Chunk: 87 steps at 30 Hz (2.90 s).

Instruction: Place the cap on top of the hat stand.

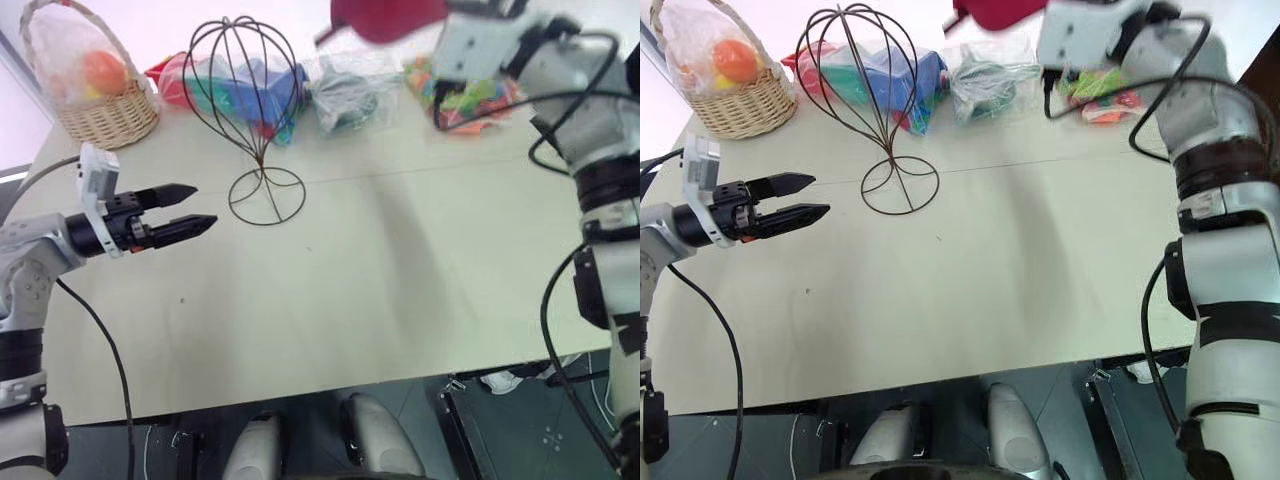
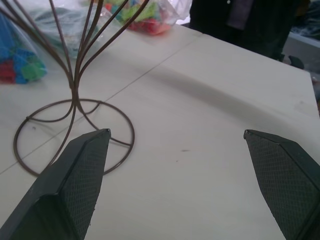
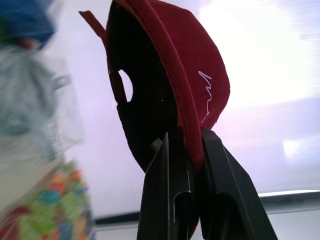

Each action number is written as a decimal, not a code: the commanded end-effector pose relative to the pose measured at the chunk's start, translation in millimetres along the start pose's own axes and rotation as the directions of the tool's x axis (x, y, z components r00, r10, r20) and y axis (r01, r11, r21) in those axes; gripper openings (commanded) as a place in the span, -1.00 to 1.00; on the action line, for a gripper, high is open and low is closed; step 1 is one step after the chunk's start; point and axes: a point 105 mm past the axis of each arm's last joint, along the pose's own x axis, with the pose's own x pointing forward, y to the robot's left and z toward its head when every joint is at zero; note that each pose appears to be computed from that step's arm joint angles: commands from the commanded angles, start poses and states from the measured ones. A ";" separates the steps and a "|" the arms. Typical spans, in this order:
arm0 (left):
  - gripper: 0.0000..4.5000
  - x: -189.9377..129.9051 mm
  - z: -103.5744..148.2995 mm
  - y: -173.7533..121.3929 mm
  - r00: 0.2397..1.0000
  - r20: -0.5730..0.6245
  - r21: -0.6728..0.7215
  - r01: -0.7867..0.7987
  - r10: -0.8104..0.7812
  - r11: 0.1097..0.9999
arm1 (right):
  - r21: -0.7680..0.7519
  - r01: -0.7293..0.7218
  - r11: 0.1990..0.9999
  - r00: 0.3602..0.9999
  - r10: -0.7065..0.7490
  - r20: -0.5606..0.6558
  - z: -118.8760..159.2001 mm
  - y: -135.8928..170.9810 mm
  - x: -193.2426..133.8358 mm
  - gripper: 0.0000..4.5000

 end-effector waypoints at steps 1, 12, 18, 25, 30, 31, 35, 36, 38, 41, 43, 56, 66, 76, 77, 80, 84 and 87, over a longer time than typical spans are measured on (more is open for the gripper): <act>1.00 -2.0 13.2 1.7 0.999 0.030 0.049 -0.016 0.014 0.999 | 0.043 0.159 0.986 0.985 -0.161 0.058 32.6 -57.8 -0.9 -0.98; 1.00 -21.0 49.4 15.4 0.997 0.043 0.139 -0.067 0.061 0.988 | 0.268 -0.008 0.963 0.971 -0.056 0.231 109.1 -22.9 -27.4 -0.98; 1.00 -32.2 65.2 2.6 0.998 0.037 0.172 -0.057 0.052 0.983 | 0.322 -0.002 0.947 0.959 -0.090 0.270 130.0 -12.9 -30.3 -0.98; 1.00 -48.4 70.4 -1.5 0.990 0.057 0.184 -0.134 0.125 0.974 | 0.363 -0.029 0.931 0.950 -0.087 0.300 141.0 0.1 -33.9 -0.98; 1.00 -63.3 77.0 4.3 0.973 0.114 0.178 -0.220 0.202 0.959 | 0.360 -0.064 0.931 0.935 -0.070 0.348 149.6 13.4 -39.1 -0.98; 1.00 -65.9 78.5 4.3 0.970 0.125 0.174 -0.228 0.209 0.958 | 0.359 -0.067 0.931 0.933 -0.069 0.354 150.8 16.6 -40.0 -0.98; 1.00 -74.6 83.2 4.5 0.962 0.145 0.169 -0.253 0.229 0.953 | 0.365 -0.092 0.926 0.930 -0.051 0.364 152.6 31.9 -42.4 -0.98; 1.00 -77.0 85.0 5.5 0.959 0.151 0.171 -0.264 0.239 0.949 | 0.372 -0.100 0.923 0.931 -0.046 0.363 152.8 36.1 -42.9 -0.98; 1.00 -80.6 87.4 7.4 0.954 0.158 0.174 -0.281 0.255 0.944 | 0.383 -0.118 0.916 0.934 -0.029 0.355 152.9 45.5 -43.5 -0.98; 1.00 -83.4 89.0 8.8 0.949 0.168 0.174 -0.296 0.268 0.939 | 0.404 -0.145 0.903 0.940 -0.002 0.341 155.0 64.0 -45.9 -0.98; 1.00 -83.7 88.8 9.1 0.947 0.172 0.170 -0.300 0.271 0.939 | 0.415 -0.165 0.895 0.940 0.015 0.342 159.1 74.8 -48.9 -0.98; 1.00 -76.0 81.4 13.6 0.945 0.183 0.154 -0.300 0.271 0.941 | 0.343 -0.027 0.939 0.933 -0.099 0.345 157.7 42.0 -33.7 -0.98; 1.00 -66.7 67.6 17.7 0.943 0.201 0.134 -0.295 0.265 0.946 | 0.437 0.182 0.881 0.877 -0.346 0.333 155.9 -42.9 -8.0 -0.98; 1.00 -66.0 62.7 19.5 0.938 0.213 0.122 -0.303 0.274 0.945 | 0.511 -0.003 0.860 0.886 -0.235 0.400 186.1 21.6 1.8 -0.98; 1.00 -66.1 62.6 19.5 0.938 0.213 0.122 -0.304 0.274 0.945 | 0.513 -0.003 0.858 0.887 -0.234 0.397 186.4 23.8 2.9 -0.98; 1.00 -66.9 61.7 19.6 0.937 0.212 0.120 -0.307 0.278 0.944 | 0.507 -0.013 0.862 0.890 -0.220 0.398 188.5 36.3 4.1 -0.98; 1.00 -67.4 60.4 19.8 0.937 0.206 0.116 -0.309 0.281 0.944 | 0.450 -0.047 0.892 0.896 -0.162 0.414 188.5 62.8 0.2 -0.98; 1.00 -67.4 58.4 19.5 0.938 0.200 0.113 -0.309 0.283 0.944 | 0.417 -0.079 0.905 0.906 -0.109 0.408 181.6 85.5 -5.3 -0.98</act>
